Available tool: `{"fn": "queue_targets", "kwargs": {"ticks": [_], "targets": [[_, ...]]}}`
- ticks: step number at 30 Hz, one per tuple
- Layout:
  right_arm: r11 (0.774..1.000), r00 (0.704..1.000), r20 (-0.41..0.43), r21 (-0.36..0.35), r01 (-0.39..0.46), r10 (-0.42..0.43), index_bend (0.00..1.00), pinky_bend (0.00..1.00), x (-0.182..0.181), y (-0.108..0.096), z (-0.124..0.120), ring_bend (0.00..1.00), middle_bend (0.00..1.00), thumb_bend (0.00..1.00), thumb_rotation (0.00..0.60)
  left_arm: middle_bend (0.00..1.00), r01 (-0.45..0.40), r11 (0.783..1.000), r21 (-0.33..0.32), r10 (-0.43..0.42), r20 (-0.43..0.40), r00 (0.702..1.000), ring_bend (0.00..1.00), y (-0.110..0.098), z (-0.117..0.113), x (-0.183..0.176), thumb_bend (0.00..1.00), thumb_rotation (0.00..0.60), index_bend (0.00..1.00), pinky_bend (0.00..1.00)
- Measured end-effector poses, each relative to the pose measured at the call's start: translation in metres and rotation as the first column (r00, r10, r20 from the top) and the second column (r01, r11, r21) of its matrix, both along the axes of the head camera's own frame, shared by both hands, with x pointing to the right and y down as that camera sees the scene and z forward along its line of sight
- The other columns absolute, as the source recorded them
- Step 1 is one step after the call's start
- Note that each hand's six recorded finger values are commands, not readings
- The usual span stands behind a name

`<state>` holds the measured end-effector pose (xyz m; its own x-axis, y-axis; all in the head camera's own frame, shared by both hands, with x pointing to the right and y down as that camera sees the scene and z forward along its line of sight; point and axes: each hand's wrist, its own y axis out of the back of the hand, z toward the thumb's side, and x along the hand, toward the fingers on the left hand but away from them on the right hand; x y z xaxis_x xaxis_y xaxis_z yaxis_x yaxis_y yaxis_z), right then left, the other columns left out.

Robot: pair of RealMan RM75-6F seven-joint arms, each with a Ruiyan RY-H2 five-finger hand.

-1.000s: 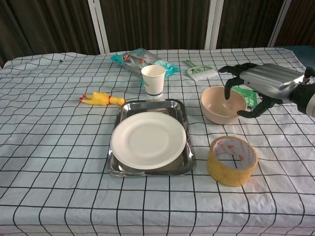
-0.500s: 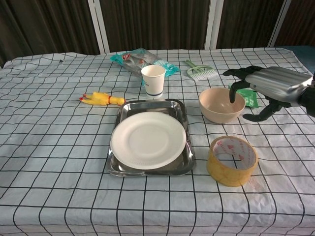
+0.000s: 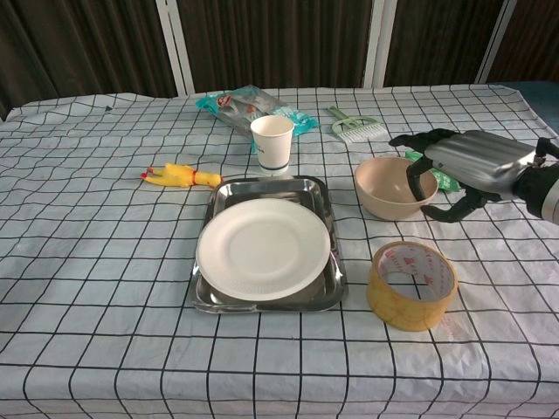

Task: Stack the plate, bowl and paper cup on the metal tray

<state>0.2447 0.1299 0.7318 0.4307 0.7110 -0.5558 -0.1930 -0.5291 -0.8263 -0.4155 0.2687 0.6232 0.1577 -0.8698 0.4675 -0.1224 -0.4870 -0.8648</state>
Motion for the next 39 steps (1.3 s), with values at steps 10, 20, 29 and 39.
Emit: {"fn": "queue_targets", "kwargs": {"ticks": [10,20,29,39], "targets": [[1.000,1.000,0.020,0.024,-0.005,0.004,0.63,0.00,-0.001,-0.002,-0.007,0.00,0.00,0.47,0.600,0.07,0.008,1.000,0.002,-0.008,-0.015,1.000,0.00,-0.001,-0.002,-0.001,0.42,0.600,0.00,0.03],[0.998,0.990,0.142,0.061,0.003,-0.011,0.62,0.00,-0.034,-0.004,-0.041,0.00,0.00,0.47,0.600,0.07,0.008,1.000,0.015,-0.007,-0.021,1.000,0.00,-0.001,-0.007,-0.002,0.42,0.600,0.00,0.03],[0.992,0.968,0.227,0.083,0.092,-0.108,0.61,0.00,-0.102,0.014,-0.059,0.00,0.00,0.47,0.600,0.07,0.012,1.000,0.021,-0.012,-0.022,1.000,0.00,0.000,-0.010,-0.004,0.42,0.600,0.00,0.03],[0.986,0.953,0.253,0.052,0.156,-0.164,0.59,0.00,-0.150,0.038,-0.049,0.00,0.00,0.47,0.600,0.07,0.005,1.000,0.018,-0.005,-0.032,0.999,0.00,0.002,-0.012,-0.004,0.42,0.600,0.00,0.03]]}}
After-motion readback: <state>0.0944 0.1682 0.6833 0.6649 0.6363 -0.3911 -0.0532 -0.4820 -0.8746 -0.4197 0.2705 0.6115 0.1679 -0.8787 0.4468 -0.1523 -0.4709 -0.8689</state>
